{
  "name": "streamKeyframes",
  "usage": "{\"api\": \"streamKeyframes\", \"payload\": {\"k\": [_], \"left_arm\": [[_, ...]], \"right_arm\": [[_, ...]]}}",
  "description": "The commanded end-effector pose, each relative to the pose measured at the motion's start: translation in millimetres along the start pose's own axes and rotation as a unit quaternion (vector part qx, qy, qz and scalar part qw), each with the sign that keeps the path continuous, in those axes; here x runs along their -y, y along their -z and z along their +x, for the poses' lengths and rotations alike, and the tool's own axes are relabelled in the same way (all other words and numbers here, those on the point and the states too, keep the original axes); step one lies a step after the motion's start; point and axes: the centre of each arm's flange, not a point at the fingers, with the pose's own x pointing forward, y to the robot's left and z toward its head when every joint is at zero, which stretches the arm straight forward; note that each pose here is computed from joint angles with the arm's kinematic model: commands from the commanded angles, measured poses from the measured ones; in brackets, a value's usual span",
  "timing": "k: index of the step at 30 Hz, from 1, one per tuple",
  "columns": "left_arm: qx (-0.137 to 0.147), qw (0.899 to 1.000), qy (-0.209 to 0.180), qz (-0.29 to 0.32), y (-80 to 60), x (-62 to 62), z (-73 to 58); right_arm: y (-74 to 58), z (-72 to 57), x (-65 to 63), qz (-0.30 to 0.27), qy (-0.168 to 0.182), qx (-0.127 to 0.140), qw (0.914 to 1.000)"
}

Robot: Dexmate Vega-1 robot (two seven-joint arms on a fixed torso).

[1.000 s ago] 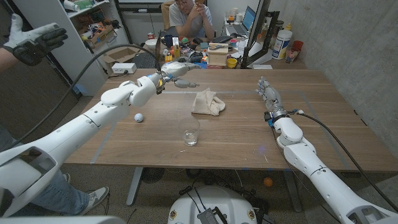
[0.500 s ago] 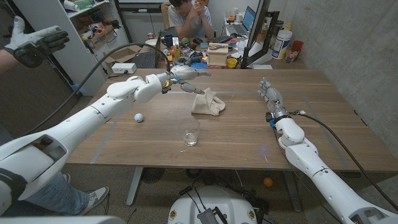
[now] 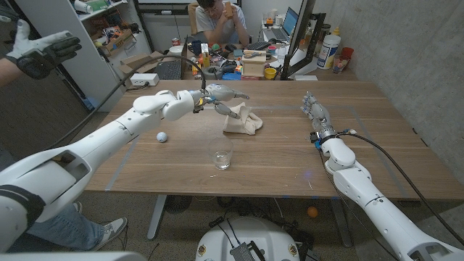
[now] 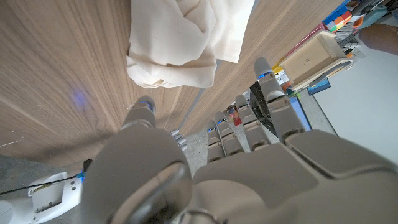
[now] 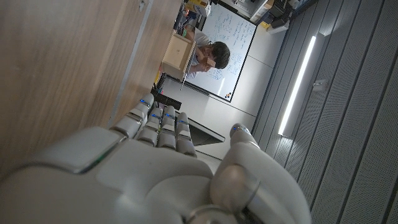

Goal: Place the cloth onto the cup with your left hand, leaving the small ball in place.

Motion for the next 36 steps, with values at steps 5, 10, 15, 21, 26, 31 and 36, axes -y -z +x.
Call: {"api": "streamKeyframes", "payload": {"k": [5, 10, 15, 21, 26, 31, 36], "left_arm": [[0.033, 0.999, 0.026, -0.007, -7.8, 10.7, 33.5], [0.04, 0.998, 0.042, -0.008, -11.4, 20.4, 41.4], [0.049, 0.996, 0.072, 0.012, -18.1, 25.8, 46.0], [0.032, 0.996, 0.085, 0.021, -14.0, 19.6, 38.9], [0.022, 0.996, 0.086, 0.018, -10.1, 21.0, 33.7], [0.023, 0.995, 0.094, 0.024, -13.2, 29.4, 34.5], [0.024, 0.994, 0.103, 0.028, -15.9, 38.7, 36.3]], "right_arm": [[6.3, -6.3, 8.7, -0.002, 0.009, -0.007, 0.9999], [10.6, -9.2, 14.1, 0.002, 0.017, -0.01, 0.9998], [10.5, -8.1, 17.0, 0.003, 0.021, -0.012, 0.9997], [9.8, -7.1, 20.5, 0.002, 0.023, -0.012, 0.9997], [14.5, -8.3, 22.9, 0.003, 0.025, -0.019, 0.9995], [18.0, -8.2, 22.2, 0.004, 0.023, -0.023, 0.9995], [20.0, -7.2, 20.5, 0.006, 0.02, -0.024, 0.9995]]}}
